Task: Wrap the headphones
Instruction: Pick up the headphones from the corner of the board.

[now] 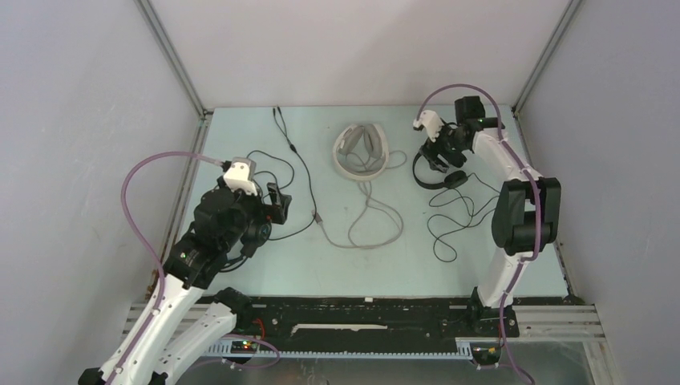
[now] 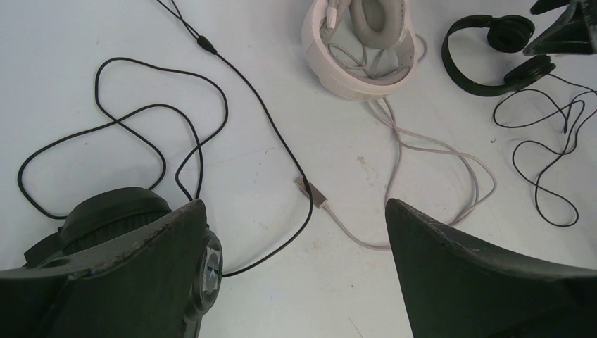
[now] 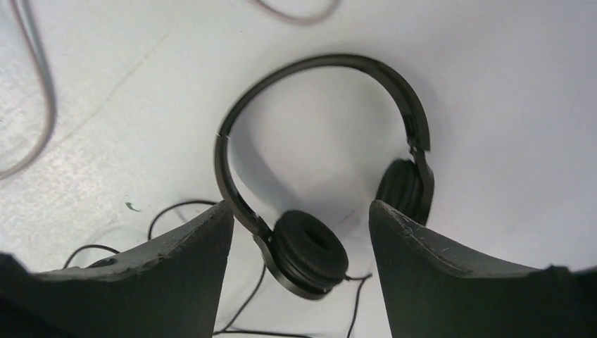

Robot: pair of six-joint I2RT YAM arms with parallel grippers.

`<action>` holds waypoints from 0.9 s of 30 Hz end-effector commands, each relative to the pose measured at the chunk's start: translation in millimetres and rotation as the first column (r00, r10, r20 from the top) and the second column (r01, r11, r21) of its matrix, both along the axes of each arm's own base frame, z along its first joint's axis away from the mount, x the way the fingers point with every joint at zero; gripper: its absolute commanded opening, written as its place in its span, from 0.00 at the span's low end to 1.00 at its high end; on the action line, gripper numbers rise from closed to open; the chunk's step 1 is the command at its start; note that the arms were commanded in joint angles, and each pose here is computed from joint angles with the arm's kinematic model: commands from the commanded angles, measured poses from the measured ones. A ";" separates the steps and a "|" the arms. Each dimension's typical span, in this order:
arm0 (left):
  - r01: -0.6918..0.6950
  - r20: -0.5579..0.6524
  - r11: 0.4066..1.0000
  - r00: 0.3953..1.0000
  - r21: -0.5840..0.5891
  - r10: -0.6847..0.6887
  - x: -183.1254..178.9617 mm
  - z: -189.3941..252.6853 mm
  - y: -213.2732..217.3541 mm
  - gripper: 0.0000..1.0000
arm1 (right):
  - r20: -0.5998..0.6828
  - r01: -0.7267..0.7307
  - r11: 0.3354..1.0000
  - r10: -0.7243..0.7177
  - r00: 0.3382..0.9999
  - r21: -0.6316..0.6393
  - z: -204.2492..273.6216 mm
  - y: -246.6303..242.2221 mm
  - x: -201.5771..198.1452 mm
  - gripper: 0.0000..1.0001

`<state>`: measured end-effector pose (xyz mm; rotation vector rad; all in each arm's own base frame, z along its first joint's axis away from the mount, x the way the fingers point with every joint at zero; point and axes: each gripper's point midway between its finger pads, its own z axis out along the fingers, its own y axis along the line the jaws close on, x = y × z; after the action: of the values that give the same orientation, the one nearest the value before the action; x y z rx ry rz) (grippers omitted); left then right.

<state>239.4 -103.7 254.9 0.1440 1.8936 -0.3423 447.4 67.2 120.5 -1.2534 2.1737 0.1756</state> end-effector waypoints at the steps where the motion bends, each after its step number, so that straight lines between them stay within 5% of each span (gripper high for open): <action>1: 0.011 0.039 1.000 0.999 0.002 -0.011 -0.1 6.4 -0.2 1.00 | 0.015 -0.087 0.996 0.087 0.996 0.017 -1.1 29.3 -0.5 0.72; 12: 0.024 0.054 1.000 0.998 -0.013 -0.024 -1.8 11.6 -4.1 1.00 | -0.107 -0.099 0.991 0.089 0.990 -0.091 -52.9 24.1 -15.2 0.70; 27: 0.028 0.048 1.000 0.998 -0.005 -0.028 -1.7 9.2 -5.5 1.00 | -0.166 -0.067 0.995 0.053 0.985 -0.081 -93.0 21.0 -15.9 0.56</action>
<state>234.1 -107.5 261.0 0.1602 1.8684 -0.3654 419.3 89.9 32.8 -1.4276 2.3175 0.2506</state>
